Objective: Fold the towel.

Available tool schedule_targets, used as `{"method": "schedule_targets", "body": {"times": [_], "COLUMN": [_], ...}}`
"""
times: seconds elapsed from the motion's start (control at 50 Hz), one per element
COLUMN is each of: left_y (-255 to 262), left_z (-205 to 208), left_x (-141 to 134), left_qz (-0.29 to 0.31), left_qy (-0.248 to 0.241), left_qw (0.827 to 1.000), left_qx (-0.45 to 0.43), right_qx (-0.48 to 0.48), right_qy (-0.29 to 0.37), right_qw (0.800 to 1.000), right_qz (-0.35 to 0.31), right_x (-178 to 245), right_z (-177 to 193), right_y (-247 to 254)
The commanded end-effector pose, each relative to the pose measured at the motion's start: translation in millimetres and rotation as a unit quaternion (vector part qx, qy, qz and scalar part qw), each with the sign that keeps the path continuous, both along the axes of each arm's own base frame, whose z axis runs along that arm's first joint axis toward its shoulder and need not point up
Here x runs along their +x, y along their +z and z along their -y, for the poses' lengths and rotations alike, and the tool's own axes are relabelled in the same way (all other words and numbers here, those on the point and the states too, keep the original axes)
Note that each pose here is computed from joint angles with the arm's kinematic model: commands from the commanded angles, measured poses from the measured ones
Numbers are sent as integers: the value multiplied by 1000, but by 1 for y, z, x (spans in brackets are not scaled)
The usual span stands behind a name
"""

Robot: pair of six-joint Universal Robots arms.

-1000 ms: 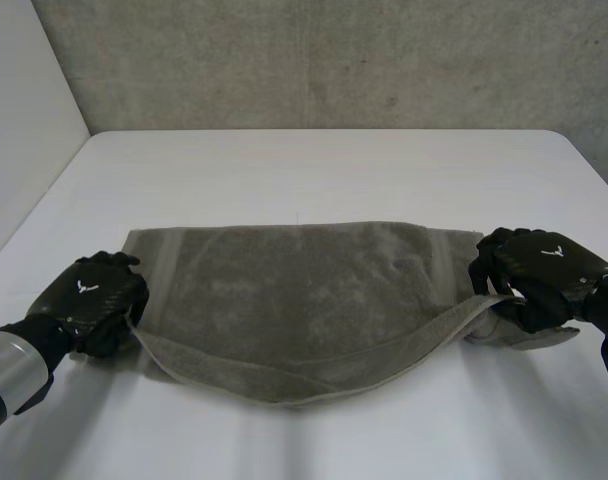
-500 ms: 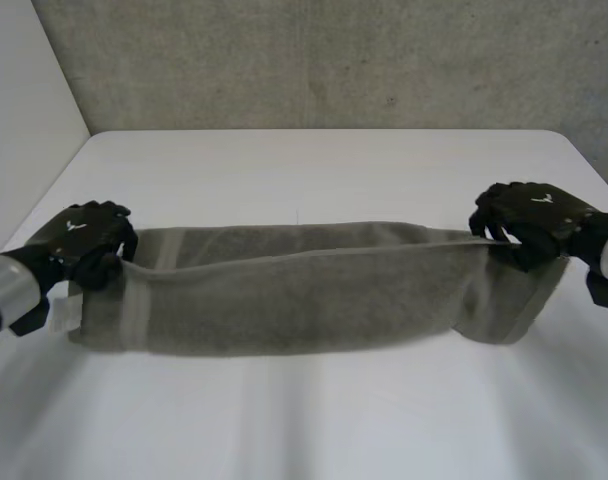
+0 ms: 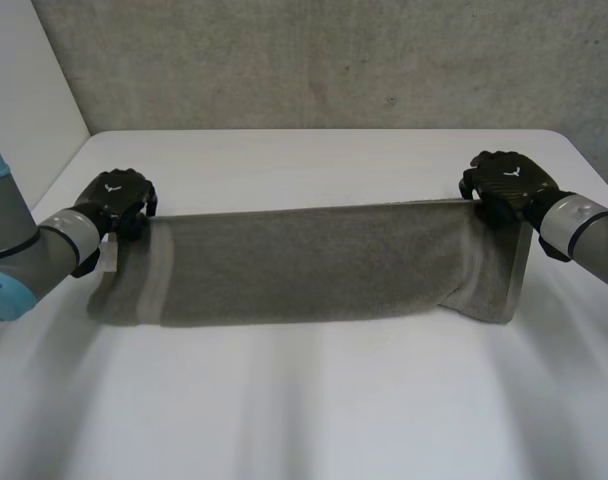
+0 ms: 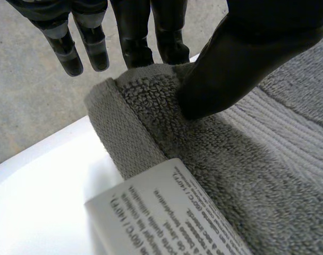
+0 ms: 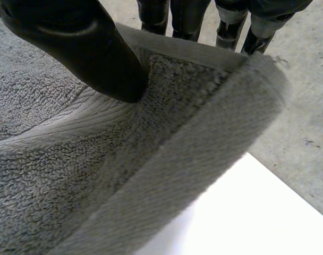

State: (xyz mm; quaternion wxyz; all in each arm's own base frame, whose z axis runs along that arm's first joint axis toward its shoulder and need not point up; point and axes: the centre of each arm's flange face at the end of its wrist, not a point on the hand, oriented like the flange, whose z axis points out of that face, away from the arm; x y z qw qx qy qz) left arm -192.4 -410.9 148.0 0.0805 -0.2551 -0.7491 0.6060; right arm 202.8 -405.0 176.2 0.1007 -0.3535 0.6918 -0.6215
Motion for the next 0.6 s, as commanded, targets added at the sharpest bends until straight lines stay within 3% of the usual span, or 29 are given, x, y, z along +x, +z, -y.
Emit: {"method": "schedule_targets", "body": {"times": [0.02, 0.32, 0.6], "left_y": [-10, -27, -7], "left_z": [6, 21, 13], "left_x": [-4, -9, -10], "left_qz": [1, 9, 11], "left_qy": [-3, 18, 29], "left_qw": [1000, 999, 998], "left_qx": [-24, -49, -58], "right_qx": [6, -14, -44], "right_qy": [10, -7, -25], "right_qw": [1000, 1000, 999], "right_qz": [-1, -4, -7], "right_x": [10, 13, 20], "right_z": [6, 24, 17], "right_y": [-15, -39, -19]}}
